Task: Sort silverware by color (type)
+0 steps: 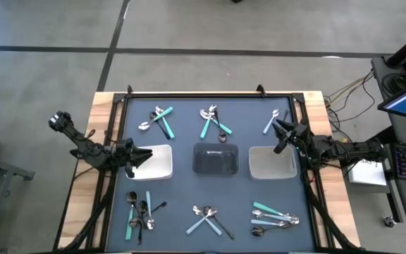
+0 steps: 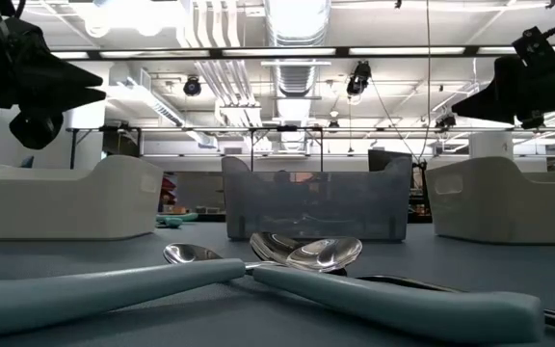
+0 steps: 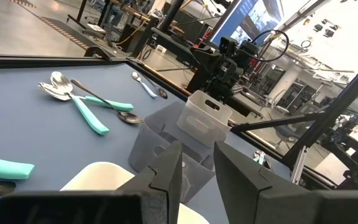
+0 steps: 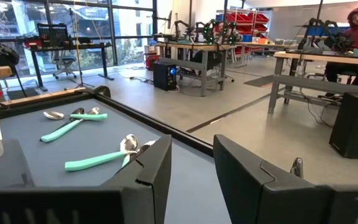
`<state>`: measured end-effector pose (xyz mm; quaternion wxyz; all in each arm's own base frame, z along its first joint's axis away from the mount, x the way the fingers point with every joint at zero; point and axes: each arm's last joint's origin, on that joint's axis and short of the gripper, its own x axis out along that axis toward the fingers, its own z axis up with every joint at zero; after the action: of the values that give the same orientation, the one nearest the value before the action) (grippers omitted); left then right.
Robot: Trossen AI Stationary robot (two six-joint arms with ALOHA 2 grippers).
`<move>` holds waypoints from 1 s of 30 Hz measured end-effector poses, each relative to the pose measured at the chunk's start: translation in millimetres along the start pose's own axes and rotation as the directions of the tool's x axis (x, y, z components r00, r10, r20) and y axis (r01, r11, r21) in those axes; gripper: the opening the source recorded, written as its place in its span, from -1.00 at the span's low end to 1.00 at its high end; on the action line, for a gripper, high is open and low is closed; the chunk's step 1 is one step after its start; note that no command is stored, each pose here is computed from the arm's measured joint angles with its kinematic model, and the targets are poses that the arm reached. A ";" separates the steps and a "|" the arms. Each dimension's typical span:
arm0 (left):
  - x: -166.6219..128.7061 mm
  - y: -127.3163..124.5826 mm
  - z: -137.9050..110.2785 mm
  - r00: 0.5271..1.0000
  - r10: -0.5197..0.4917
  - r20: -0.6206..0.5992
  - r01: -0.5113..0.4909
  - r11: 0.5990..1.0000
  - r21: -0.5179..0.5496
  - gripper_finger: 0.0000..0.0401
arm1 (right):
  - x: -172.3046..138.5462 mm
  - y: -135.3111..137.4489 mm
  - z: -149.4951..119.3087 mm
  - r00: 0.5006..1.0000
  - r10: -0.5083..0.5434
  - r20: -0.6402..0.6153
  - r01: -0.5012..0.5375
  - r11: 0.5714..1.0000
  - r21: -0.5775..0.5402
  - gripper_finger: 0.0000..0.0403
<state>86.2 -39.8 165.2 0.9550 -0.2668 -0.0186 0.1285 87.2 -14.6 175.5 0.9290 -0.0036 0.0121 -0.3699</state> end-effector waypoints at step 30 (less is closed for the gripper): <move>0.0 0.0 -0.2 1.000 0.000 -0.001 0.000 1.000 0.001 -0.62 | -4.0 -2.7 35.2 0.965 0.014 0.262 -0.178 0.769 0.614 -0.45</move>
<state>86.2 -39.9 165.1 0.9551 -0.2663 -0.0181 0.1283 83.4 -13.9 210.8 0.8881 0.2641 -0.2261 -0.3007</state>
